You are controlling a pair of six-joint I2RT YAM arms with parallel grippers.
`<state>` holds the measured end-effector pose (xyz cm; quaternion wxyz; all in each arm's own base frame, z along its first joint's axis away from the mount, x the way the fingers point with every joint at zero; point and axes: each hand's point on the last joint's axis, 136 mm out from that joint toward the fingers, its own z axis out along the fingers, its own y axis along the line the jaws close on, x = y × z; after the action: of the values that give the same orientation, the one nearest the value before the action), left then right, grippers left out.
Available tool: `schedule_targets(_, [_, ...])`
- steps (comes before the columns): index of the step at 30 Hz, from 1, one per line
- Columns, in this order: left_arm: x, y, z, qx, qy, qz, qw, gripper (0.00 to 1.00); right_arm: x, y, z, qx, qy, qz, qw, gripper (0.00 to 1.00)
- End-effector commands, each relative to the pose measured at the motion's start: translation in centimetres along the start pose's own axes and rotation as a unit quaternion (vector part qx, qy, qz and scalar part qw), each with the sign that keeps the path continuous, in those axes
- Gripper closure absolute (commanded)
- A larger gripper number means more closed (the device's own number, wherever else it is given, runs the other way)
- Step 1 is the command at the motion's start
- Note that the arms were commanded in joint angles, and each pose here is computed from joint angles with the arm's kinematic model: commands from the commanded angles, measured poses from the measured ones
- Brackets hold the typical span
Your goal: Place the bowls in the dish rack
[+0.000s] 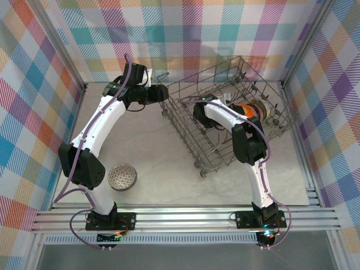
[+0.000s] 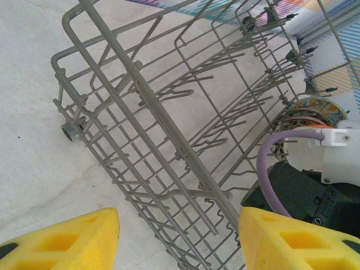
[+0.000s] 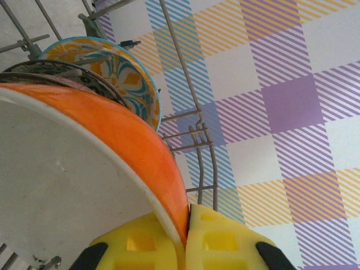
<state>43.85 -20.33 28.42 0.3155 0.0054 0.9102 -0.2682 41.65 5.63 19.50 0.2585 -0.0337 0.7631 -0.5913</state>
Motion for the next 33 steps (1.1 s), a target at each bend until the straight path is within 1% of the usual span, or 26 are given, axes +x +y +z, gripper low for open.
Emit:
schedule_targets(1, [-0.6,-0.6,-1.5,0.016,-0.017,0.004,1.0,0.42,0.7,-0.6,-0.2,0.004,0.017,-0.07,0.997,0.9])
schedule_targets(9, [-0.3,-0.5,-1.5,0.015,-0.017,-0.004,1.0,0.42,0.5,0.3,-0.2,-0.004,0.027,-0.072,0.997,0.85])
schedule_targets(11, [-0.2,-0.4,-1.5,0.015,-0.017,-0.006,1.0,0.42,0.5,0.6,-0.2,-0.007,0.03,-0.074,0.997,0.75])
schedule_targets(22, [-0.1,-0.3,-1.7,0.014,-0.021,-0.016,1.0,0.42,0.2,1.0,-0.3,-0.013,0.035,-0.069,0.997,0.73])
schedule_targets(24, [-0.1,-0.3,-1.6,0.013,-0.021,-0.018,1.0,0.42,0.0,0.6,-0.3,-0.015,0.034,-0.064,0.997,0.54])
schedule_targets(25, [0.0,-0.2,-1.6,0.013,-0.02,-0.018,1.0,0.42,-0.2,0.5,-0.4,-0.015,0.033,-0.062,0.997,0.52])
schedule_targets(28, [-0.1,-0.2,-1.6,0.011,-0.021,-0.019,1.0,0.41,-0.4,-0.1,-0.5,-0.018,0.032,-0.053,0.998,0.38])
schedule_targets(30, [-0.1,-0.1,-1.5,0.009,-0.022,-0.02,1.0,0.41,-0.6,-0.5,-0.6,-0.024,0.034,-0.044,0.998,0.35])
schedule_targets(31, [-0.1,-0.1,-1.6,0.008,-0.022,-0.02,1.0,0.41,-0.6,-0.6,-0.7,-0.028,0.034,-0.041,0.998,0.33])
schedule_targets(33, [-0.2,0.0,-1.5,0.005,-0.022,-0.021,1.0,0.41,-0.7,-0.8,-0.8,-0.044,0.036,-0.032,0.998,0.31])
